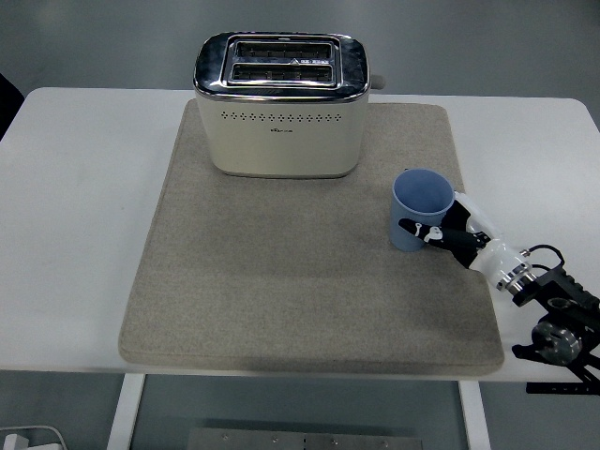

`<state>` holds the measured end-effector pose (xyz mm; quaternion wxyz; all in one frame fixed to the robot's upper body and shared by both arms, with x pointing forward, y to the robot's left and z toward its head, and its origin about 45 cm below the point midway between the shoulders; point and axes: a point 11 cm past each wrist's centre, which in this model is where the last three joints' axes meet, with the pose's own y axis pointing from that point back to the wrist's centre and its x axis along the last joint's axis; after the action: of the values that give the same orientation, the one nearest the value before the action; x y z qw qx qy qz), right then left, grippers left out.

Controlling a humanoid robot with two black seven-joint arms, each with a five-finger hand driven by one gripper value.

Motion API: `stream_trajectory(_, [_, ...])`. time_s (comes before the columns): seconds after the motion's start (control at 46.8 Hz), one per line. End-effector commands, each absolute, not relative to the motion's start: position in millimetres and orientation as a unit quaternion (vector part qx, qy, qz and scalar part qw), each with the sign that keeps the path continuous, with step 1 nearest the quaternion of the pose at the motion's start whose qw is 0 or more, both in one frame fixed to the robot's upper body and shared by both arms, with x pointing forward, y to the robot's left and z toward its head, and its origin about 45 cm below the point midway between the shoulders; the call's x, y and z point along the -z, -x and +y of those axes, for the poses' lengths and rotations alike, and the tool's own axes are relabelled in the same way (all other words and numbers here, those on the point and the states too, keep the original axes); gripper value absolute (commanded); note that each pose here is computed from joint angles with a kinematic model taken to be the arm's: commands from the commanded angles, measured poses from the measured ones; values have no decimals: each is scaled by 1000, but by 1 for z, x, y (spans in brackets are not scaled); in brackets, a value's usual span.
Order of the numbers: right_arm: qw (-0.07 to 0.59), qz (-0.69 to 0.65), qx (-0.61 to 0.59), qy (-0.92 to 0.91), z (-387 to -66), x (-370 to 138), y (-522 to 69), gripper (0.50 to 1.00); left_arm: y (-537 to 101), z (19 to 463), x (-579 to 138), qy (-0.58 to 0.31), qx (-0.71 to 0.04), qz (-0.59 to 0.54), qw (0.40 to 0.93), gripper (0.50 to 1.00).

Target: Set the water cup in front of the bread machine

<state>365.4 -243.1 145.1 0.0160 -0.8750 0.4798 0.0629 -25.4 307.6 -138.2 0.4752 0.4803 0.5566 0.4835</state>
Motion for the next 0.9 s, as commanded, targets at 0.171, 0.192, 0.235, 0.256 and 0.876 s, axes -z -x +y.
stream_trajectory(0.171, [15,483,-60,874,-244,-146,-366,500,25,308,138,-480,-484,557,475,1000])
stream_trajectory(0.192, [15,484,-60,873,-245,-146,-367,500,25,308,138,-480,-484,557,475,1000])
stream_trajectory(0.235, [16,484,-59,873,-244,-148,-368,500,25,308,138,-480,-484,557,475,1000])
stream_trajectory(0.256, [18,483,-59,873,-243,-148,-368,500,25,308,138,-480,-484,557,475,1000])
stream_trajectory(0.876, [50,462,-54,884,-181,-162,-380,500,25,307,138,-480,-482,557,477,1000])
